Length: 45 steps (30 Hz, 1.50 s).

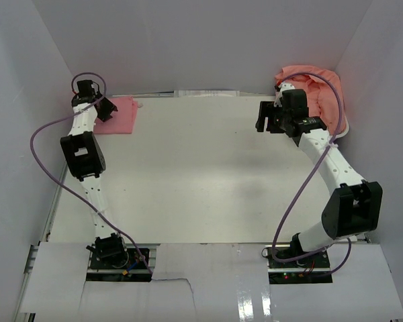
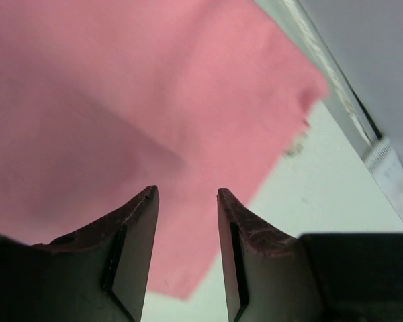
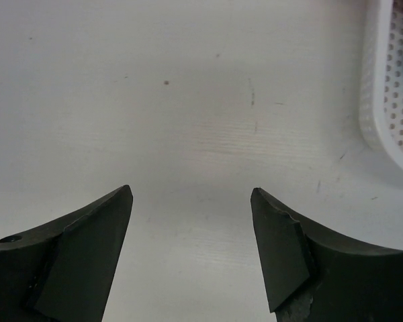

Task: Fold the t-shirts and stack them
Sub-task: Put the neatly folded tshirt into the corner of the board with the left arm

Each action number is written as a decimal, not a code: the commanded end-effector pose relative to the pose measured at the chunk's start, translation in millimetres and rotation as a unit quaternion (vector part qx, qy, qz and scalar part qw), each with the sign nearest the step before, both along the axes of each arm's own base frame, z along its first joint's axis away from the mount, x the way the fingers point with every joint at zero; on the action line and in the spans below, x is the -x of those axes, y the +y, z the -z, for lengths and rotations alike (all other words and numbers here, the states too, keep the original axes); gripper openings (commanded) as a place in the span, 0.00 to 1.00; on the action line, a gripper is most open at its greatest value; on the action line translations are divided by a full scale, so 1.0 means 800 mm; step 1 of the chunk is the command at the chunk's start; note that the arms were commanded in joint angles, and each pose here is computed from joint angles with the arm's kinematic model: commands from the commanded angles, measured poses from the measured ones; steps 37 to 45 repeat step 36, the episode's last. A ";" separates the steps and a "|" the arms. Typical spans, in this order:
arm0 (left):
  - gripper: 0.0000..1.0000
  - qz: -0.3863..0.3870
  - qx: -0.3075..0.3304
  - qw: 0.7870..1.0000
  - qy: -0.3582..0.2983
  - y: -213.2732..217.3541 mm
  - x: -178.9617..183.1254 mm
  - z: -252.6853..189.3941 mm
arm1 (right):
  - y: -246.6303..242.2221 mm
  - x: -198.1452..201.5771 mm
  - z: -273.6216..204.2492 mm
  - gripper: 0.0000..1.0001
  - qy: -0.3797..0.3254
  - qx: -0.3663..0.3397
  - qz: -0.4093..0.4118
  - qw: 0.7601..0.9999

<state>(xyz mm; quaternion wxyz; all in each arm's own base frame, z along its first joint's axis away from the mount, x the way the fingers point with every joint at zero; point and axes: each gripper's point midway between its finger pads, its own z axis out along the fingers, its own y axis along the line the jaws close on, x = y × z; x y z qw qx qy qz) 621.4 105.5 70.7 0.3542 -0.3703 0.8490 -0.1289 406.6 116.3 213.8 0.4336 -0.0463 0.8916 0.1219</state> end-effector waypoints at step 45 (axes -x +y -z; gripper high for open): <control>0.98 0.294 -0.131 0.925 -0.201 -0.256 0.351 -0.233 | 0.025 0.101 -0.058 0.92 -0.138 -0.098 -0.073 0.983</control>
